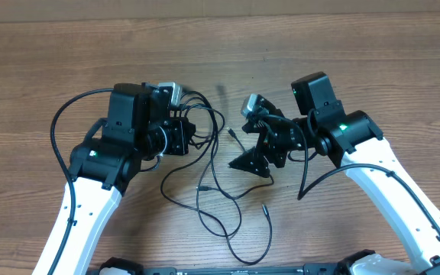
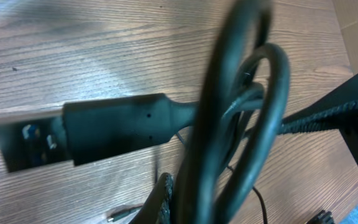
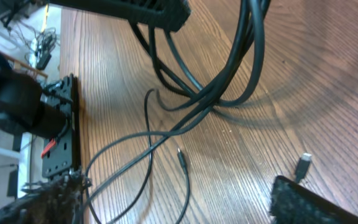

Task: Untangle cables

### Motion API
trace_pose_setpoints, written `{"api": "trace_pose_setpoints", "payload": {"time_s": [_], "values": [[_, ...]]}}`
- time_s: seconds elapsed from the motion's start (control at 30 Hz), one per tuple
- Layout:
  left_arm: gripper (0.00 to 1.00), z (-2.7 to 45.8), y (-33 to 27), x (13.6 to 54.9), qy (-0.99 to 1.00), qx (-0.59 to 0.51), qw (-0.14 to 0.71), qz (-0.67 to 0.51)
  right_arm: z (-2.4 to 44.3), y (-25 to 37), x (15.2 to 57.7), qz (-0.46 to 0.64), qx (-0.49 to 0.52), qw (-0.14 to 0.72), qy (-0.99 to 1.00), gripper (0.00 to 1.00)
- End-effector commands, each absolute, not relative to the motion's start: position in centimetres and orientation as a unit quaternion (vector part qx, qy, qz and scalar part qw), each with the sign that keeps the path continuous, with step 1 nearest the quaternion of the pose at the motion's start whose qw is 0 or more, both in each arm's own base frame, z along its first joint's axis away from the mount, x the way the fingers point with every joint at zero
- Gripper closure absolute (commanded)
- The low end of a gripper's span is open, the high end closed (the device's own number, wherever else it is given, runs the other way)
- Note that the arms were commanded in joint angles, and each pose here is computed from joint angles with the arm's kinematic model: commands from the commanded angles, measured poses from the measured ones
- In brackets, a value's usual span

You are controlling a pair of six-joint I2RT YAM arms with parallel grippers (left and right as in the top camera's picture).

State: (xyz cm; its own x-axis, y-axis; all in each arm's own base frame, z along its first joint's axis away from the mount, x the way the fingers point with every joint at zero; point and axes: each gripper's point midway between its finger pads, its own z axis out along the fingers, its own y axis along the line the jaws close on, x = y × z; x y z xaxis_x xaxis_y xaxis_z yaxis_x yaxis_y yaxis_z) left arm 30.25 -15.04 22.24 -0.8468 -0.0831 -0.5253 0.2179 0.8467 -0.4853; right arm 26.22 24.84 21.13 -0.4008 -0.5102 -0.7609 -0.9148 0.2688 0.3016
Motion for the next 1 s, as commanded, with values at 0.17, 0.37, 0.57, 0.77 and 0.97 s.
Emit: {"api": "trace_pose_setpoints", "payload": {"time_s": [0.17, 0.37, 0.57, 0.77, 0.97], "values": [[0.96, 23.2, -14.9, 30.7, 0.917, 0.032, 0.287, -0.277, 21.4, 25.3, 26.6, 0.376, -0.482, 0.285, 0.738, 0.0], [0.96, 23.3, -15.1, 30.6, 0.915, 0.048, 0.289, -0.276, 22.7, 25.9, 28.2, 0.366, -0.495, 0.334, 0.714, 0.11], [0.96, 23.5, -15.7, 30.2, 0.909, 0.08, 0.29, -0.287, 24.1, 26.4, 29.7, 0.351, -0.504, 0.381, 0.691, 0.2], [0.96, 23.6, -15.9, 30.1, 0.907, 0.093, 0.291, -0.291, 24.8, 26.7, 30.4, 0.344, -0.509, 0.404, 0.678, 0.26], [0.96, 24.4, -17.1, 29.7, 0.891, 0.126, 0.294, -0.322, 24.4, 26.4, 31.4, 0.321, -0.504, 0.412, 0.688, 0.34]]}}
